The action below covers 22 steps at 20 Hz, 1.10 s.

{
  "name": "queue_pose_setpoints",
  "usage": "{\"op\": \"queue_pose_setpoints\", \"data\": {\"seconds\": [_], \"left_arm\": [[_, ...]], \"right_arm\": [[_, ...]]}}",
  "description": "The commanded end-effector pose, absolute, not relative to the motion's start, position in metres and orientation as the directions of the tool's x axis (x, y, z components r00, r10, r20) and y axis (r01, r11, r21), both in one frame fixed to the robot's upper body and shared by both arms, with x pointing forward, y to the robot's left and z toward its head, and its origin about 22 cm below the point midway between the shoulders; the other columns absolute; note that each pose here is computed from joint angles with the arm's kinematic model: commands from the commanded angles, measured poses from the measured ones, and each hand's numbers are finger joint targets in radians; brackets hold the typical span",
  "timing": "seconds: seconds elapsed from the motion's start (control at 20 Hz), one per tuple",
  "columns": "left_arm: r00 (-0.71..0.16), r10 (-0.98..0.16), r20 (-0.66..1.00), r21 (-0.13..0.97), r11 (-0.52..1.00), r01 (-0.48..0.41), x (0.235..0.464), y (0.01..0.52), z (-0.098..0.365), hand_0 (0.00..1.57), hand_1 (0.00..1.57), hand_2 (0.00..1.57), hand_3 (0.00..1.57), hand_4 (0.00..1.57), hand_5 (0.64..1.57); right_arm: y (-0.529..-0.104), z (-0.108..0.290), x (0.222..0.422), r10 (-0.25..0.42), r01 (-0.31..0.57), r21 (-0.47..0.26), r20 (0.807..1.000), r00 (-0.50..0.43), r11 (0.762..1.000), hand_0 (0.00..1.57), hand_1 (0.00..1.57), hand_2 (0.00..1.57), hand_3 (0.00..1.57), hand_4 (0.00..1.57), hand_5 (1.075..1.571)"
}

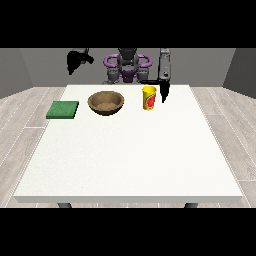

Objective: Pick the cup and pour the ball into the bowl, then pick the bowl and place it on the pad

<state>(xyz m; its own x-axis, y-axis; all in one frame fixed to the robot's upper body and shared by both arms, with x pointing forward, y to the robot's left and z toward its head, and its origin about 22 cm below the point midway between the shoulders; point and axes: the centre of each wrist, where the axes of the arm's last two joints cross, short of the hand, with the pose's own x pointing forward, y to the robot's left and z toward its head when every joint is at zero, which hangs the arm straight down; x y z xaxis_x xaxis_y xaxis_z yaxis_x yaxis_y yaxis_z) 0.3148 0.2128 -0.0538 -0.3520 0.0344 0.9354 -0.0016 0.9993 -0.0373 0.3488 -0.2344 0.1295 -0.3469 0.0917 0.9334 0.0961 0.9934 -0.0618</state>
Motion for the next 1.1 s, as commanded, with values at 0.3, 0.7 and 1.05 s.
{"op": "queue_pose_setpoints", "data": {"seconds": [0.3,0.7,1.05], "left_arm": [[-0.364,0.038,0.931,-0.037,0.999,0.009,0.333,0.214,-0.064,0.0,0.0,0.0,0.0,0.0,1.529],[-0.39,-0.026,0.921,-0.001,0.998,-0.067,0.338,0.208,-0.078,0.0,0.0,0.0,0.0,0.0,1.569],[-0.432,-0.169,0.886,0.129,0.984,-0.12,0.319,0.219,-0.1,1.32,1.32,1.57,1.57,1.28,1.222]], "right_arm": [[-0.261,0.114,0.357,0.1,0.115,-0.062,0.925,-0.367,0.991,0.0,0.0,0.37,0.55,0.63,1.567],[-0.257,0.133,0.356,0.099,0.072,-0.077,0.912,-0.399,0.994,0.0,0.0,0.36,0.49,0.63,1.568],[-0.302,0.15,0.355,0.102,0.106,-0.064,0.906,-0.411,0.992,0.0,0.0,0.39,0.68,0.58,1.57]]}}
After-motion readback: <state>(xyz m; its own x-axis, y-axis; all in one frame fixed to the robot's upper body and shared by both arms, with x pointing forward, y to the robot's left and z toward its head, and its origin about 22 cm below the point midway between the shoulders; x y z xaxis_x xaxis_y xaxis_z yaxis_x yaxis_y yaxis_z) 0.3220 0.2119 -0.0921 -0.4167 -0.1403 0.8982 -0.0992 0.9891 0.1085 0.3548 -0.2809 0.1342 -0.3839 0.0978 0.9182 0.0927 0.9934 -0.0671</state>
